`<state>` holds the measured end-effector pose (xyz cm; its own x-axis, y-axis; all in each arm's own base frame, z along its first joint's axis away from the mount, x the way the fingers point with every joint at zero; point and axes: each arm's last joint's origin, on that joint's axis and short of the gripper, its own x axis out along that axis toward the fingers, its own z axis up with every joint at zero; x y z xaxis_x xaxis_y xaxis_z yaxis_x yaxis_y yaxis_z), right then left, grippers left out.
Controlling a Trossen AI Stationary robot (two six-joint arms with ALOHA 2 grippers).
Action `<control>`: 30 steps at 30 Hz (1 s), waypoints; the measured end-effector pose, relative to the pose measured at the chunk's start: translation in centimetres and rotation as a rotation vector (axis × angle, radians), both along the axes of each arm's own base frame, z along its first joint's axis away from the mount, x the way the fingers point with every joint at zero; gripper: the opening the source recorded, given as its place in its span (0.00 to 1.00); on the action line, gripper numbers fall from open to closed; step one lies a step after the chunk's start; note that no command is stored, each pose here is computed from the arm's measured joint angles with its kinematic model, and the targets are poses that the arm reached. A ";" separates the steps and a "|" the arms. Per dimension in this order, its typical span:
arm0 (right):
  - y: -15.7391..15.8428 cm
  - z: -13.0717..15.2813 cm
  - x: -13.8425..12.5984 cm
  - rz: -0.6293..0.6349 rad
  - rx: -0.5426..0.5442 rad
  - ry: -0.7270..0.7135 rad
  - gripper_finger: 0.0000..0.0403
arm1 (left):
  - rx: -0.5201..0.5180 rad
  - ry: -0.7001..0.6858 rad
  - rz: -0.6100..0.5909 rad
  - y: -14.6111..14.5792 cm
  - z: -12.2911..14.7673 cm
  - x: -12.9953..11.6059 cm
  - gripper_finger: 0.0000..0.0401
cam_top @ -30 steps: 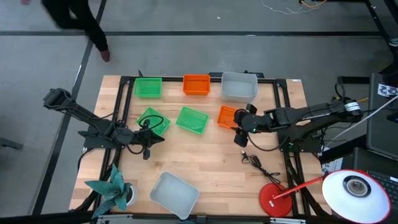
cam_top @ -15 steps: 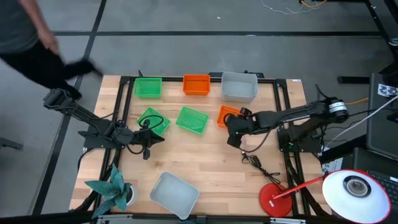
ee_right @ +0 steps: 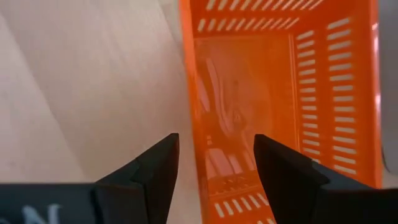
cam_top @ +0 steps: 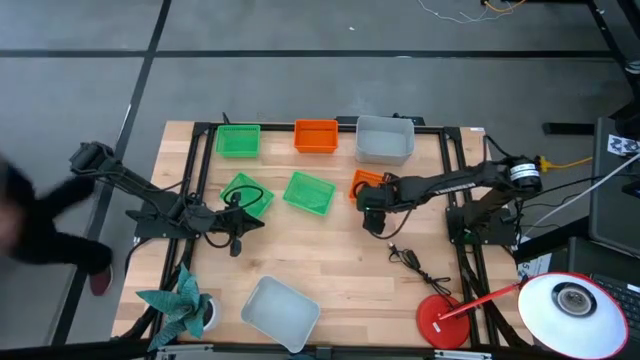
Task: Stack baskets by color
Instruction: Stack the bottom orange bin on top of the top orange bin
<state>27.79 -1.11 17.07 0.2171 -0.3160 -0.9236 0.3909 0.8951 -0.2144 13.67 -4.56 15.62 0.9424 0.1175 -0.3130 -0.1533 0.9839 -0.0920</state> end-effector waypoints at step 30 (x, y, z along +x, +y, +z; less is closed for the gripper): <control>0.8 3.7 5.0 0.125 -0.112 -0.144 0.00 | 0.000 0.000 0.001 0.0 0.0 0.0 0.00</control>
<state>32.75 -0.28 20.79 0.3878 -0.3772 -0.8410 0.3121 0.9123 -0.2653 13.67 -4.56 15.63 0.9425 0.1181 -0.3126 -0.1539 0.9838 -0.0921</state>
